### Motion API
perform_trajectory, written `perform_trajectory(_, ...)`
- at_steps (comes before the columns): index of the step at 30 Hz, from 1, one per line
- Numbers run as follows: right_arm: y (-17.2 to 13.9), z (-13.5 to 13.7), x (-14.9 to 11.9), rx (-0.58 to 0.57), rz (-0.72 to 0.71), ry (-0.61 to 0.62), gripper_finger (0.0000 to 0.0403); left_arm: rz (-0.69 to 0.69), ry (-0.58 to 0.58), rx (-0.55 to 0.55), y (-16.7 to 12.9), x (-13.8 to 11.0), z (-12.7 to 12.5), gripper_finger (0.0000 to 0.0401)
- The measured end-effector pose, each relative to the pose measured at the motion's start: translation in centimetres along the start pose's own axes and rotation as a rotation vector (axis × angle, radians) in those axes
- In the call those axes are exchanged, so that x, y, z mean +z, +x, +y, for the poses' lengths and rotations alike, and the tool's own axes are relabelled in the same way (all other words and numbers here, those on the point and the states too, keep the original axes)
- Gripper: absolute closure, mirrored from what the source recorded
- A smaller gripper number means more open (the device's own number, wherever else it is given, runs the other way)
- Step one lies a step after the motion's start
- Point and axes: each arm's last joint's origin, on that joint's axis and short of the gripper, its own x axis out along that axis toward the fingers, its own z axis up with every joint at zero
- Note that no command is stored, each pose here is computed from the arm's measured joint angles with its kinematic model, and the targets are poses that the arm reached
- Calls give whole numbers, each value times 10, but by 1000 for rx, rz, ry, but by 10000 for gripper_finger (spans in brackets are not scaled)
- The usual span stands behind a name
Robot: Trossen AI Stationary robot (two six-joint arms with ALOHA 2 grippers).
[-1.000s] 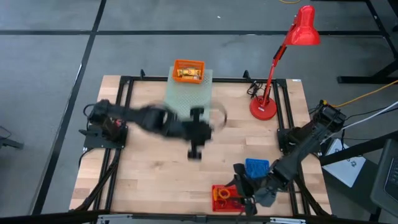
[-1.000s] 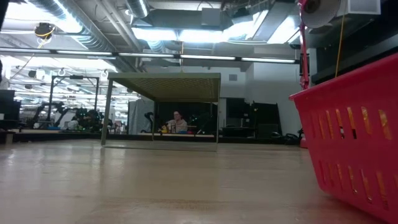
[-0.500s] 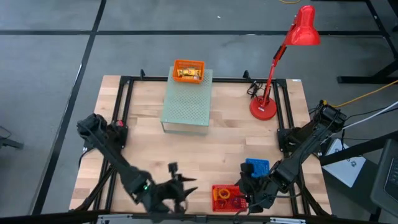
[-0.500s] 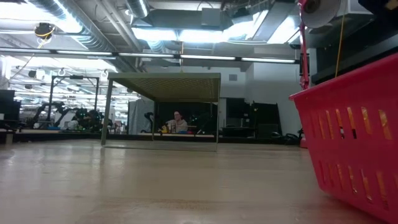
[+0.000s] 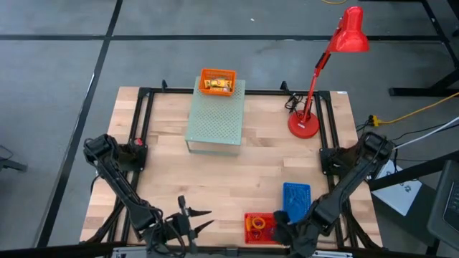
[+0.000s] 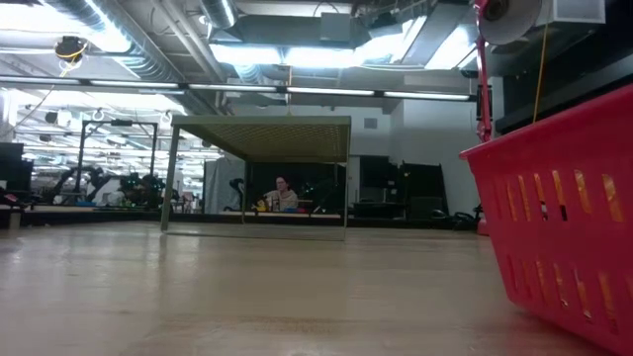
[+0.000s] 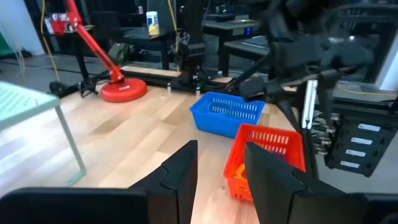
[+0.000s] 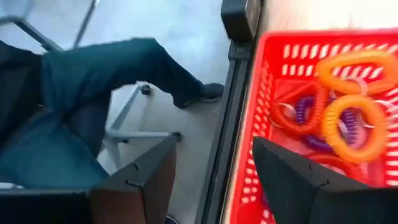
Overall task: Pick & Place Office Desk Supplies
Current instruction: Put the red bin on the shelf
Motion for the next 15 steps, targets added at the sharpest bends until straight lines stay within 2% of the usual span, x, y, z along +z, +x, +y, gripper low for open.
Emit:
perform_trajectory(4,25,2,1,-61,64,-29,188,0,1,29,7,-8,3,272)
perform_trajectory(10,47,-1,7,-214,174,-60,188,24,8,37,21,-18,4,272)
perform_trajectory(15,50,-2,13,-226,187,-72,188,48,16,27,29,-24,4,272)
